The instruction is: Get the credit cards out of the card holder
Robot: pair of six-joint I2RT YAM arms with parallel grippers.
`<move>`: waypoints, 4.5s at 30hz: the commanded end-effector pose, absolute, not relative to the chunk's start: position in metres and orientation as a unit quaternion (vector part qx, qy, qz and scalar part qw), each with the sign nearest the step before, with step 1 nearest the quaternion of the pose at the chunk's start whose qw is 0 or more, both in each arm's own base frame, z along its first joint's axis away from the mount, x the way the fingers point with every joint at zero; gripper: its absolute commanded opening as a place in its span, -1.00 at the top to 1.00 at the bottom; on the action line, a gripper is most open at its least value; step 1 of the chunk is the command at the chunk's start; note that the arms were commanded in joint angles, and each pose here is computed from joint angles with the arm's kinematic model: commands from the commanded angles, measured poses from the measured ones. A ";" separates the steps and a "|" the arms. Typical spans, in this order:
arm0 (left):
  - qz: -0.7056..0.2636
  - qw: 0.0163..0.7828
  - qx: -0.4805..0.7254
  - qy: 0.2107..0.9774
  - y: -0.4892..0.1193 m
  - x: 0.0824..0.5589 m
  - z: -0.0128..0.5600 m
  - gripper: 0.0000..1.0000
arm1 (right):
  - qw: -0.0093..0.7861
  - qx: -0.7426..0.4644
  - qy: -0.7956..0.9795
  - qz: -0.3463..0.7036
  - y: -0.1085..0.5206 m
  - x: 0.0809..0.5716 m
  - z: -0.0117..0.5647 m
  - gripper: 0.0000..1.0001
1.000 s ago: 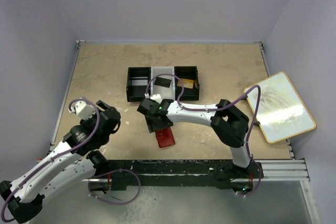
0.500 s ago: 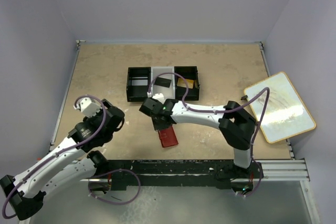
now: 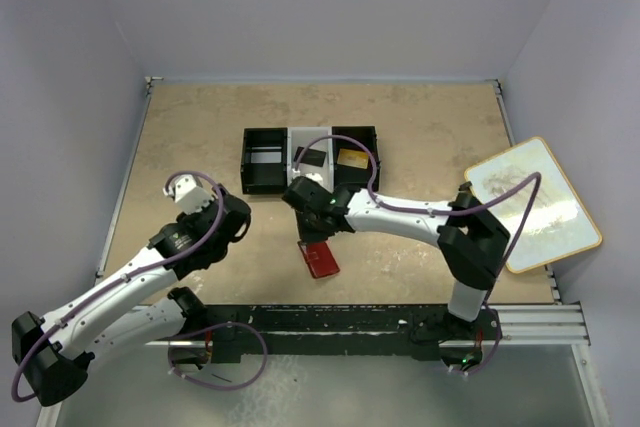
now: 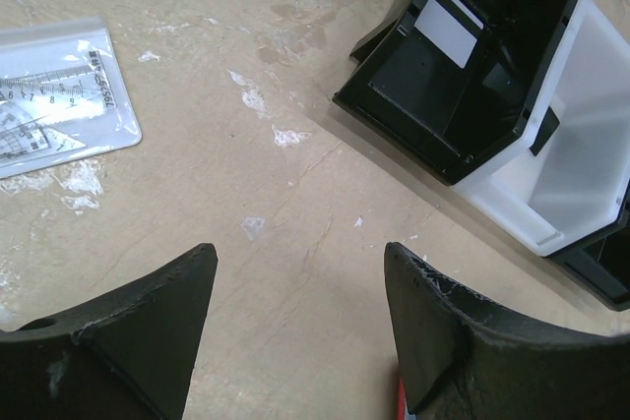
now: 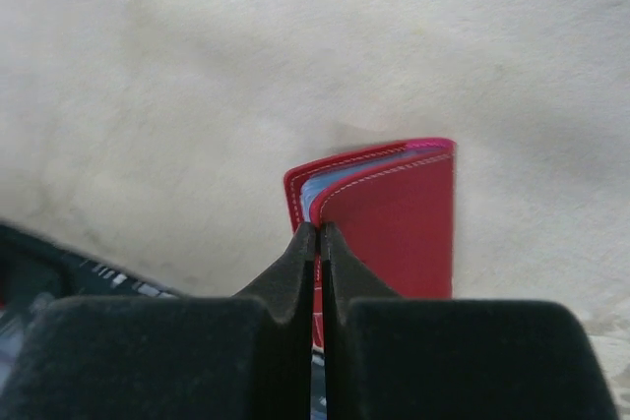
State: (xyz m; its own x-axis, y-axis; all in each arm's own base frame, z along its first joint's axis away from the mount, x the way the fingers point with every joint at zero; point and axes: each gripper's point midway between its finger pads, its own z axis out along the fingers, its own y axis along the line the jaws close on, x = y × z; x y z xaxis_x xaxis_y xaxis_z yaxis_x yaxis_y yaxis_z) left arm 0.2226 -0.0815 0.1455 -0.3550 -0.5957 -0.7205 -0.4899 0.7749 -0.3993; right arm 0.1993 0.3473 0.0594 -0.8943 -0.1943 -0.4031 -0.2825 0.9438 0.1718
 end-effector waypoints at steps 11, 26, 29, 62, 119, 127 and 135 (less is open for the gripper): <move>-0.078 0.483 -0.320 0.811 -0.089 0.234 0.170 -0.33 | 0.164 -0.084 0.880 0.437 0.365 0.204 0.117 1.00; -0.141 0.419 -0.198 0.875 -0.156 0.243 0.135 -0.37 | 0.202 -0.061 0.948 0.238 0.271 0.222 0.057 0.42; -0.137 0.402 -0.206 0.882 -0.158 0.241 0.122 -0.49 | 0.246 -0.058 0.942 0.222 0.264 0.233 0.077 0.21; -0.321 0.260 -0.204 0.888 -0.222 0.194 0.059 0.03 | 0.203 -0.122 0.965 0.115 0.324 0.172 0.057 0.21; -0.120 0.230 -0.083 0.962 -0.224 0.168 -0.017 0.34 | 0.228 -0.114 0.951 0.175 0.314 0.189 0.061 0.28; -0.131 0.236 -0.097 0.958 -0.223 0.168 -0.016 0.37 | 0.207 -0.086 0.970 0.095 0.296 0.183 0.035 0.26; -0.131 0.239 -0.099 0.957 -0.222 0.169 -0.016 0.39 | 0.202 -0.093 0.970 0.095 0.290 0.176 0.033 0.22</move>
State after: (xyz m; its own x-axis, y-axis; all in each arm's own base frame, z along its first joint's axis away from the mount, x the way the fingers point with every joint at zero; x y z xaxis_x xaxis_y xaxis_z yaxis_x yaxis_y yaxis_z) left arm 0.1889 -0.2624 0.0209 -0.8360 -0.3213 -0.4448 -0.0904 0.8802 -0.4659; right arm 0.1876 0.3080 0.0366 -0.8930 -0.1159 -0.4349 -0.2239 0.9526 0.2058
